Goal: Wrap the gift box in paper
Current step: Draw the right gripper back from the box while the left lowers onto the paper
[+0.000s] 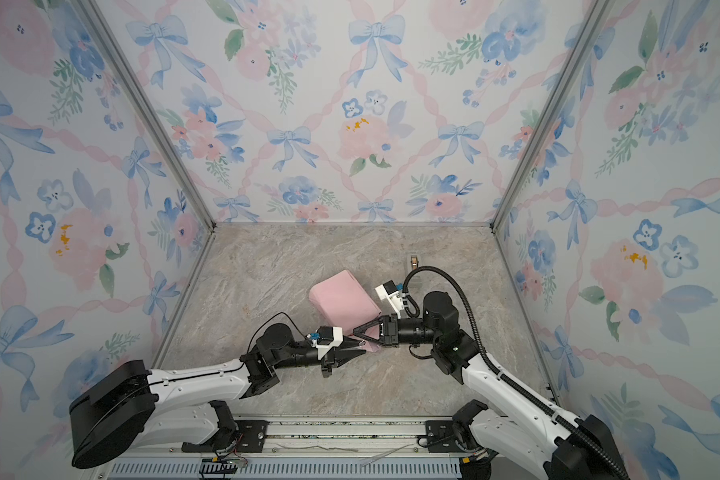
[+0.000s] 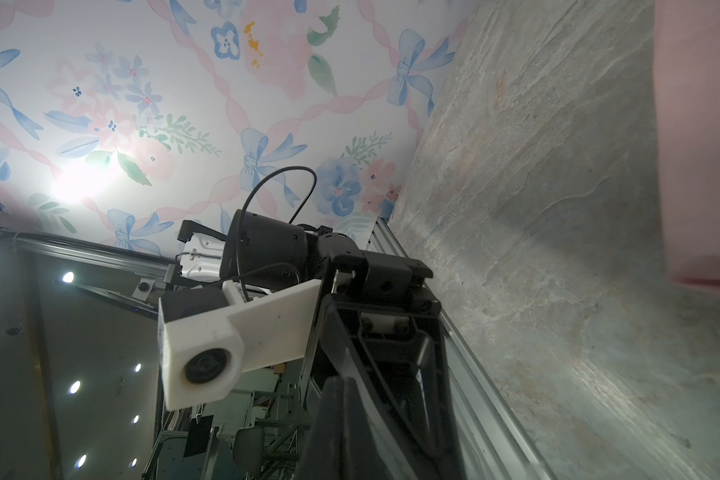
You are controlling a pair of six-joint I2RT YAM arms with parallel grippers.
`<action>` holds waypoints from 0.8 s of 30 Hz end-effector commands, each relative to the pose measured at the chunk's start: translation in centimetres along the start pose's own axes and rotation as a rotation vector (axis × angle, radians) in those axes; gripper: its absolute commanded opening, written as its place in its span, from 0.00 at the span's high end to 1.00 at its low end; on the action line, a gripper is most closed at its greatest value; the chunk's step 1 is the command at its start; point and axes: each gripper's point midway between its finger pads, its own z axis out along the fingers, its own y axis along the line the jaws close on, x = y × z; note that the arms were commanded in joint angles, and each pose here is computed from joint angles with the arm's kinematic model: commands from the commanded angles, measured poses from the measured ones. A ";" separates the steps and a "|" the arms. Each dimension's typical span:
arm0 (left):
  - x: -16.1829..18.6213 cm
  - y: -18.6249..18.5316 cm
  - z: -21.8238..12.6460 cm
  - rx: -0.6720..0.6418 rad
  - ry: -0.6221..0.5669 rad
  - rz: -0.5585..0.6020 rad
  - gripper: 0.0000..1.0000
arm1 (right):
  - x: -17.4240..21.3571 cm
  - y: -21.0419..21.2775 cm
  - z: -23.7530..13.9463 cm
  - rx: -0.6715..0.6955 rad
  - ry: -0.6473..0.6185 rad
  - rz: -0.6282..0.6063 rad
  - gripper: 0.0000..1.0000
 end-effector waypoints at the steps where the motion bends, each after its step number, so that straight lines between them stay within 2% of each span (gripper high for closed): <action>1: 0.3 1.0 -0.6 -0.066 0.026 0.045 0.65 | -1.5 0.6 -0.9 0.020 -0.069 -0.074 1.00; 7: 0.7 2.3 -1.5 -0.163 0.070 0.128 0.55 | -3.7 0.2 -2.5 0.056 -0.186 -0.100 1.00; 14: 1.6 3.1 -2.4 -0.216 0.140 0.209 0.53 | -6.7 -0.3 -5.3 0.054 -0.345 -0.093 1.00; 17: 3.1 3.0 -2.3 -0.199 0.224 0.253 0.53 | -7.5 -1.0 -6.6 0.073 -0.396 -0.080 1.00; 19: 4.6 2.7 -2.0 -0.178 0.308 0.323 0.54 | -7.8 -2.0 -7.7 0.109 -0.433 -0.059 1.00; 24: 9.0 1.4 -0.9 -0.100 0.529 0.467 0.56 | -7.3 -6.2 -11.4 0.302 -0.505 -0.005 1.00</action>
